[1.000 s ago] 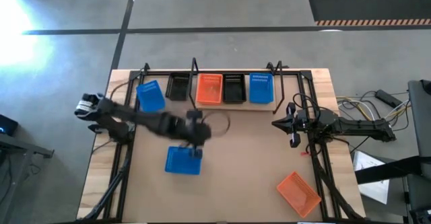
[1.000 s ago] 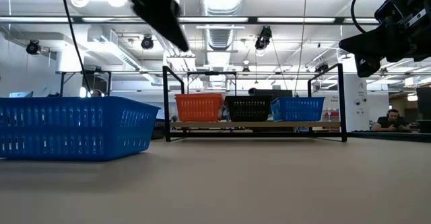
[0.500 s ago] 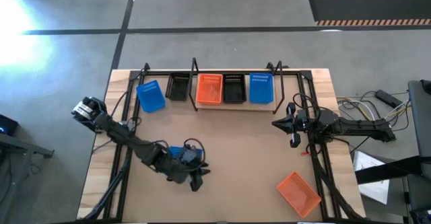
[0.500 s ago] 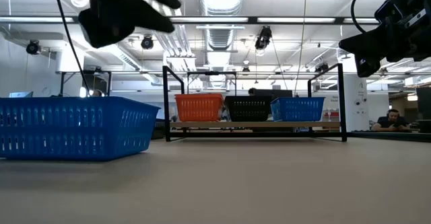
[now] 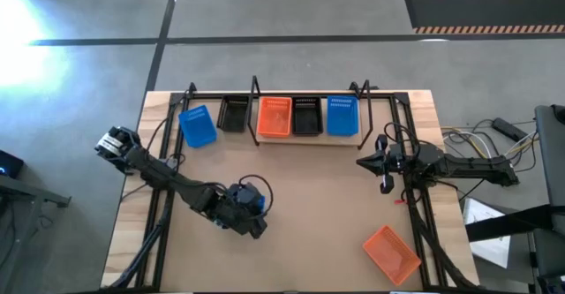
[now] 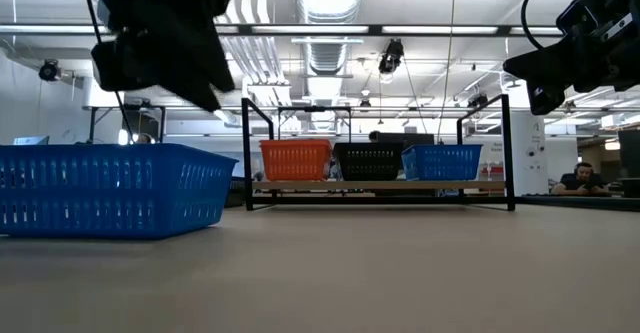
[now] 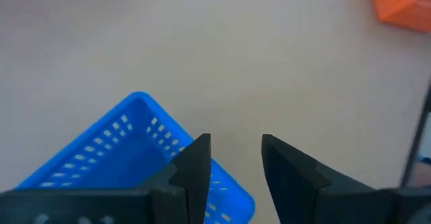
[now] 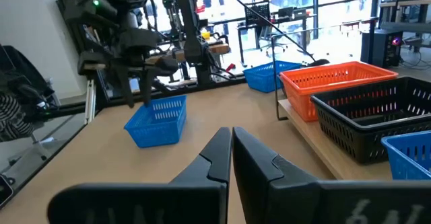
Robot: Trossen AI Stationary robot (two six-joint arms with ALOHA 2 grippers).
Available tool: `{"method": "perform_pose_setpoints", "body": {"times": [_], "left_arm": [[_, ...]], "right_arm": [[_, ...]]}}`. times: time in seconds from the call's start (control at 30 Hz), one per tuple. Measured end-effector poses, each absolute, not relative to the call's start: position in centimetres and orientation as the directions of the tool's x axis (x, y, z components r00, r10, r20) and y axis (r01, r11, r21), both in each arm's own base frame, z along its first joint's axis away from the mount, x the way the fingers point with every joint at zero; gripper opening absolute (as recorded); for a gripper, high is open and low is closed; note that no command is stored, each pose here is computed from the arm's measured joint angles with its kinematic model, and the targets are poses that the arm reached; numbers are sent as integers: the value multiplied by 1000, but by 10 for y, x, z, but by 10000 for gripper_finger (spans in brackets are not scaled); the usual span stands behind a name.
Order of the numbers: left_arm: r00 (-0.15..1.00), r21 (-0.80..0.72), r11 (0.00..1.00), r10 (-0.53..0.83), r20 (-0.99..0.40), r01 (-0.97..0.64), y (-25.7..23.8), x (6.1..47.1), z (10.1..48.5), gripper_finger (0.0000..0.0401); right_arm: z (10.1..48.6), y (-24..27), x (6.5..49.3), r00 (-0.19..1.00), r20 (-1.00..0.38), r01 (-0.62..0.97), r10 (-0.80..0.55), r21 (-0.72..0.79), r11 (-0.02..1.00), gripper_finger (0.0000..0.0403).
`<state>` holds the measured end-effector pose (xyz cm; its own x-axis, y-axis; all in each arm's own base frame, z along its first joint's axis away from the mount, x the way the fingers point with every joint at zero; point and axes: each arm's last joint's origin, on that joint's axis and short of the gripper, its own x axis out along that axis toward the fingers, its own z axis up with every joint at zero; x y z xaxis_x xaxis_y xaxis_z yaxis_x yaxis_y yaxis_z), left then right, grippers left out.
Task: Stack baskets on shelf by color
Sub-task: Stack the bottom blue bin on the blue bin on the shelf
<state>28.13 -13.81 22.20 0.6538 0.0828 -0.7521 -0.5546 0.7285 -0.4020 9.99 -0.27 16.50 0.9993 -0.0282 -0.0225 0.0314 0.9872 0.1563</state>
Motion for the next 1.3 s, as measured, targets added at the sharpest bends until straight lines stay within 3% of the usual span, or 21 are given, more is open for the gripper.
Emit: {"method": "perform_pose_setpoints", "body": {"times": [0.2,0.5,0.8,0.93,1.07,1.2,1.3], "left_arm": [[604,-384,725,55,-795,-572,-137,289,205,120],[568,-383,686,53,-822,-618,-126,298,191,181],[534,-346,676,84,-841,-651,-118,302,178,176],[501,-316,694,74,-862,-647,-120,304,167,155],[492,-288,764,44,-870,-577,-124,311,166,97],[558,-295,848,1,-830,-440,-130,325,181,19],[652,-319,896,-45,-757,-308,-138,342,195,9]], "right_arm": [[165,-3,100,999,-22,31,-28,156,987,9],[165,-3,100,999,-23,31,-28,156,987,9],[165,-3,100,999,-22,31,-28,156,987,9],[165,-3,100,999,-22,31,-28,156,987,9],[165,-3,100,999,-23,31,-28,156,987,9],[165,-3,100,999,-23,31,-28,156,987,9],[165,-3,100,999,-23,31,-28,156,987,9]]}}
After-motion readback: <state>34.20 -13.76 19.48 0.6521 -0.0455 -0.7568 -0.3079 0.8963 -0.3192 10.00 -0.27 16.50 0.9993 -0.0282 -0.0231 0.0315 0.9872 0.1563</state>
